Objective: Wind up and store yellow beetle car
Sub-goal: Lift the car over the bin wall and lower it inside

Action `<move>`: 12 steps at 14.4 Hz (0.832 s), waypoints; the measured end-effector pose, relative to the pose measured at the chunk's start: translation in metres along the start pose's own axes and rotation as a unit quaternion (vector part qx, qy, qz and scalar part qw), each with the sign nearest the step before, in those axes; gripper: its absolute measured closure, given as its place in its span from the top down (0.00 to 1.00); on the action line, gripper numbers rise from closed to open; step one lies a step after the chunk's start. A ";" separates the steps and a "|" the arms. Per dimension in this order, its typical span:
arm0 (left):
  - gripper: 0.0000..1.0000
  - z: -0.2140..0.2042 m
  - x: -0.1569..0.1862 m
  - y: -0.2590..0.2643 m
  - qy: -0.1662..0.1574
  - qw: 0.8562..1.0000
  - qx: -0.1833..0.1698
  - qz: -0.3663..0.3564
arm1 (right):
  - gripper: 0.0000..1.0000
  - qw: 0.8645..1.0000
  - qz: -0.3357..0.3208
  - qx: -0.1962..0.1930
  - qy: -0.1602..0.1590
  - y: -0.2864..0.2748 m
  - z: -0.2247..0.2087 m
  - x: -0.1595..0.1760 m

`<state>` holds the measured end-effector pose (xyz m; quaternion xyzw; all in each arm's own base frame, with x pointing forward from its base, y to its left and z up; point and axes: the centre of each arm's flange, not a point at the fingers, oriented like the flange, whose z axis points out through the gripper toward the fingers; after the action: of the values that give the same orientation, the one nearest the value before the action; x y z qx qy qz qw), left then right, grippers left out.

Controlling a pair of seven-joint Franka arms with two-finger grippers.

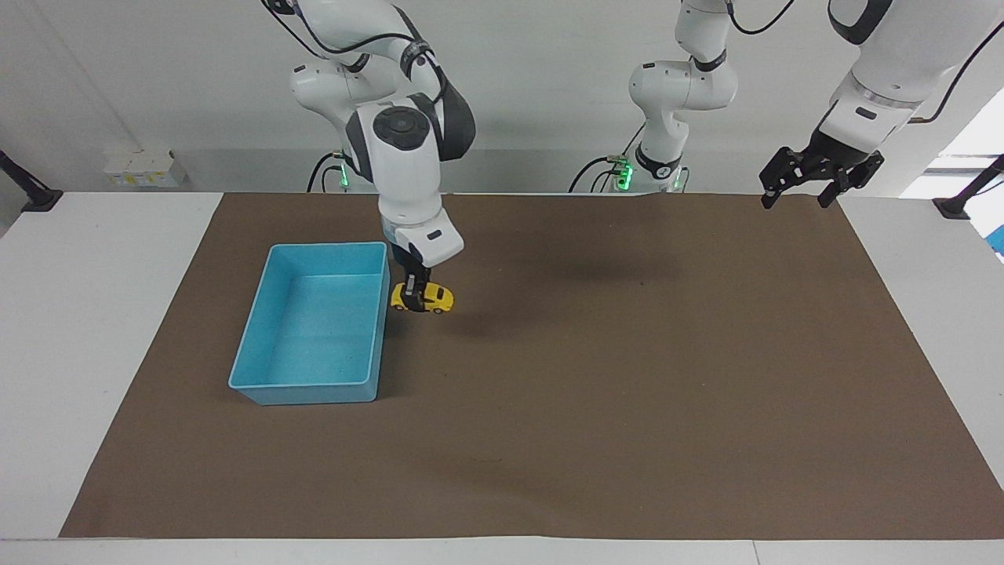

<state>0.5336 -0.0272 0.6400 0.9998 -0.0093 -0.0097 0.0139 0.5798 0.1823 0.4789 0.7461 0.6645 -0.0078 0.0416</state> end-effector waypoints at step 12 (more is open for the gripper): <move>1.00 0.000 0.000 0.000 0.000 1.000 0.000 0.000 | 0.48 0.999 -0.041 0.014 0.000 -0.024 0.080 -0.169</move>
<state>0.5336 -0.0272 0.6400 0.9998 -0.0092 -0.0098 0.0139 0.5400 0.0121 0.4091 0.7189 0.6941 -0.0188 0.0311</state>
